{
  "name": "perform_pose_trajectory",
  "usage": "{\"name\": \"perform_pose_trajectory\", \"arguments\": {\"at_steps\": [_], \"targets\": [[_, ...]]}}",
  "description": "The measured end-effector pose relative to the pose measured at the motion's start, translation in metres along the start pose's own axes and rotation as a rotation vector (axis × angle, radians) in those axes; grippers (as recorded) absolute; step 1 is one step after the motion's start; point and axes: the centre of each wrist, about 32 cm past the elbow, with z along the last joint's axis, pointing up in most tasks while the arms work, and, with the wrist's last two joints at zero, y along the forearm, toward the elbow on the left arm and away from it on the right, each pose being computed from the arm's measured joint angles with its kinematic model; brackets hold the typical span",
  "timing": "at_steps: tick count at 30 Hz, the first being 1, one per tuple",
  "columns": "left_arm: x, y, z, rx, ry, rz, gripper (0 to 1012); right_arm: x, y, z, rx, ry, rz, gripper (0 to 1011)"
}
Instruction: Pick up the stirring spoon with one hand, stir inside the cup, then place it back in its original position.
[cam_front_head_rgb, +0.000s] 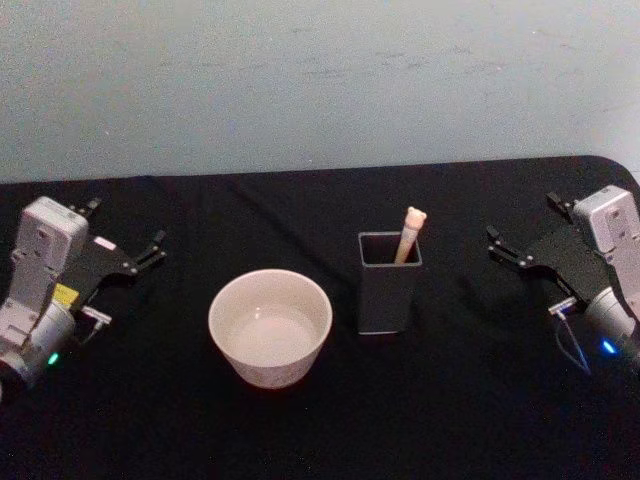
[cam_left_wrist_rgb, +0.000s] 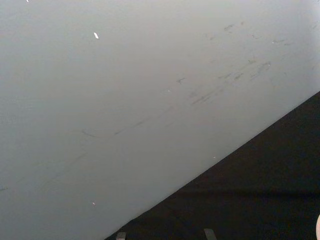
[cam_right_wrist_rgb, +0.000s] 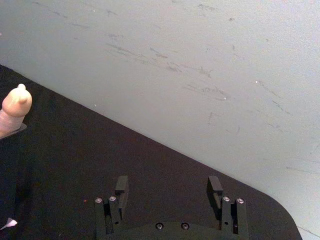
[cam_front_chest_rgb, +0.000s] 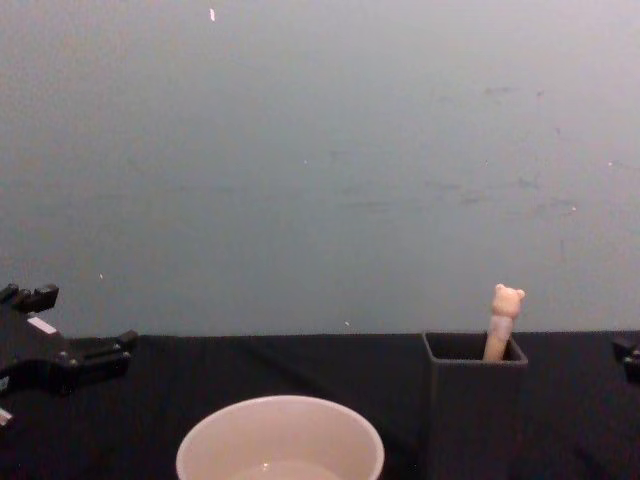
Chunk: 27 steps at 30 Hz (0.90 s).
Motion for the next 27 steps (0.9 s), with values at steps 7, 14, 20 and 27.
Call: {"name": "perform_pose_trajectory", "arguments": {"at_steps": [7,14,20,27], "targets": [[0.0,0.0,0.0,0.0,0.0,0.0,1001,0.0,0.0,0.0,0.0,0.0,0.0,1002],[0.0,0.0,0.0,0.0,0.0,0.0,1001,0.0,0.0,0.0,0.0,0.0,0.0,1002],[0.0,0.0,0.0,0.0,0.0,0.0,1001,0.0,0.0,0.0,0.0,0.0,0.0,1002],[0.0,0.0,0.0,0.0,0.0,0.0,1001,0.0,0.0,0.0,0.0,0.0,0.0,1002]]}}
